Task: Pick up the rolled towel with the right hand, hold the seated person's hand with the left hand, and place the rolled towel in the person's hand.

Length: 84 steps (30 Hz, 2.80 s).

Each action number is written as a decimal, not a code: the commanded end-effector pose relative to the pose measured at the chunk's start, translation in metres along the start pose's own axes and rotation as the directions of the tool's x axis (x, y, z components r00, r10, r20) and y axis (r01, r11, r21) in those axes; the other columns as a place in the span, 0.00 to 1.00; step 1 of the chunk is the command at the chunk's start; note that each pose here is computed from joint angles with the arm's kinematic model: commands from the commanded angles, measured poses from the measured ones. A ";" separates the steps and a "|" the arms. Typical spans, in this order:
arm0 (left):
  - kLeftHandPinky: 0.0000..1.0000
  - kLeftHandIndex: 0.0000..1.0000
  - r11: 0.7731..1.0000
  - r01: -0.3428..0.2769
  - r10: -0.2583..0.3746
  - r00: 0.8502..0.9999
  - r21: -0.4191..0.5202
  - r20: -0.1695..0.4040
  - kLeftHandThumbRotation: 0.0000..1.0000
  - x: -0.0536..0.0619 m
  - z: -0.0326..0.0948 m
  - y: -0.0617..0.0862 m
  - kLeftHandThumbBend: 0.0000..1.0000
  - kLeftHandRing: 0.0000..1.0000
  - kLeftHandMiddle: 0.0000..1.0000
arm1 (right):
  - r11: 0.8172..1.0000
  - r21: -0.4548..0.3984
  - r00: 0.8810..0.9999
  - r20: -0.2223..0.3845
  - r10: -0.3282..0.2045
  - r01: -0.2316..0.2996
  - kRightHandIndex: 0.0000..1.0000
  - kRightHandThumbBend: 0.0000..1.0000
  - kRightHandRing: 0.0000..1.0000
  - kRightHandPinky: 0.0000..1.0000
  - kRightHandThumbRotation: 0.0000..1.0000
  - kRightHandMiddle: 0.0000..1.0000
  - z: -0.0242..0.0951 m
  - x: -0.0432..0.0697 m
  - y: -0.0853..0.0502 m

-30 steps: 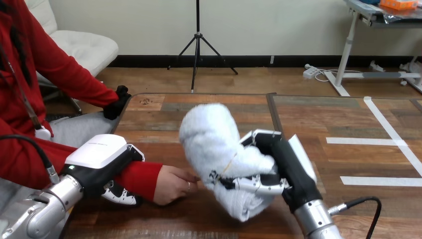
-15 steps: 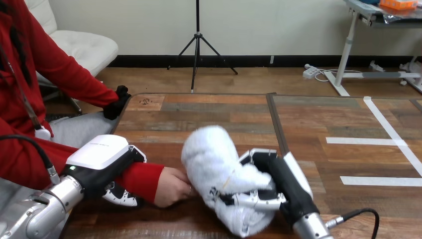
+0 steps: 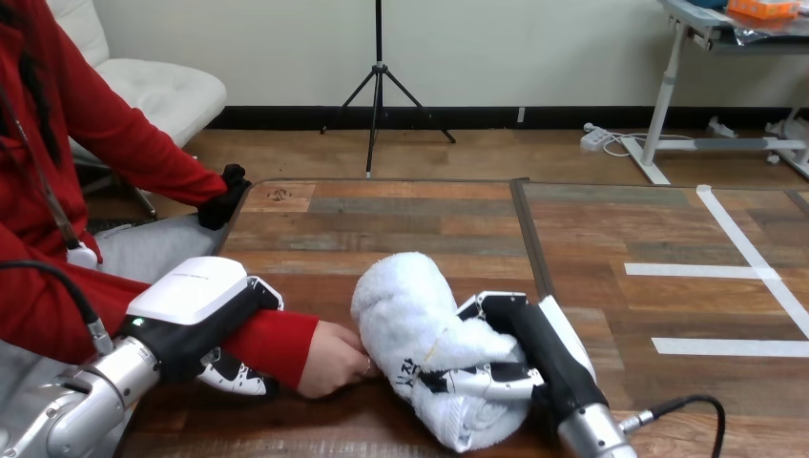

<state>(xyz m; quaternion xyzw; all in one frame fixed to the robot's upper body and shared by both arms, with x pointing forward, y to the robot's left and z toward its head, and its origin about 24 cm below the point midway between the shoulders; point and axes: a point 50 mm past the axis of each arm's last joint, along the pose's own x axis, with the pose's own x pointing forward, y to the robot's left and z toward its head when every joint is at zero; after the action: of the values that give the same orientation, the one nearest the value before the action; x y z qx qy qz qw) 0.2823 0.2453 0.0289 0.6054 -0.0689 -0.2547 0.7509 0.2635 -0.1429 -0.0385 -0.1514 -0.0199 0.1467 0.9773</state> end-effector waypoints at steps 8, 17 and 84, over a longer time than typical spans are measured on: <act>0.27 0.38 0.953 -0.301 0.295 0.911 -0.026 0.289 0.03 0.024 0.052 0.074 0.80 0.30 0.36 | 0.998 -0.068 0.999 0.050 0.018 -0.015 0.11 0.58 0.10 0.05 0.00 0.13 0.032 0.046 -0.008; 0.27 0.38 0.951 -0.306 0.300 0.904 -0.029 0.305 0.03 0.021 0.055 0.076 0.80 0.30 0.36 | 0.997 -0.059 0.999 0.023 0.041 -0.040 0.11 0.59 0.09 0.05 0.00 0.13 0.028 0.046 -0.004; 0.28 0.38 0.954 -0.293 0.297 0.907 -0.058 0.298 0.00 0.025 0.064 0.069 0.82 0.31 0.36 | 0.987 0.022 0.932 0.333 0.146 -0.162 0.10 0.56 0.09 0.05 0.00 0.13 0.059 0.031 0.022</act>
<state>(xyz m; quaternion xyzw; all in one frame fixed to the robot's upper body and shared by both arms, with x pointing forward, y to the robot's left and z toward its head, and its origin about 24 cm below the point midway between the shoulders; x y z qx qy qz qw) 0.2858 0.2089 0.0692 0.5618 -0.1783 -0.2529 0.7672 0.2705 -0.1080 -0.0277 -0.1243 -0.0483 0.2472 0.9597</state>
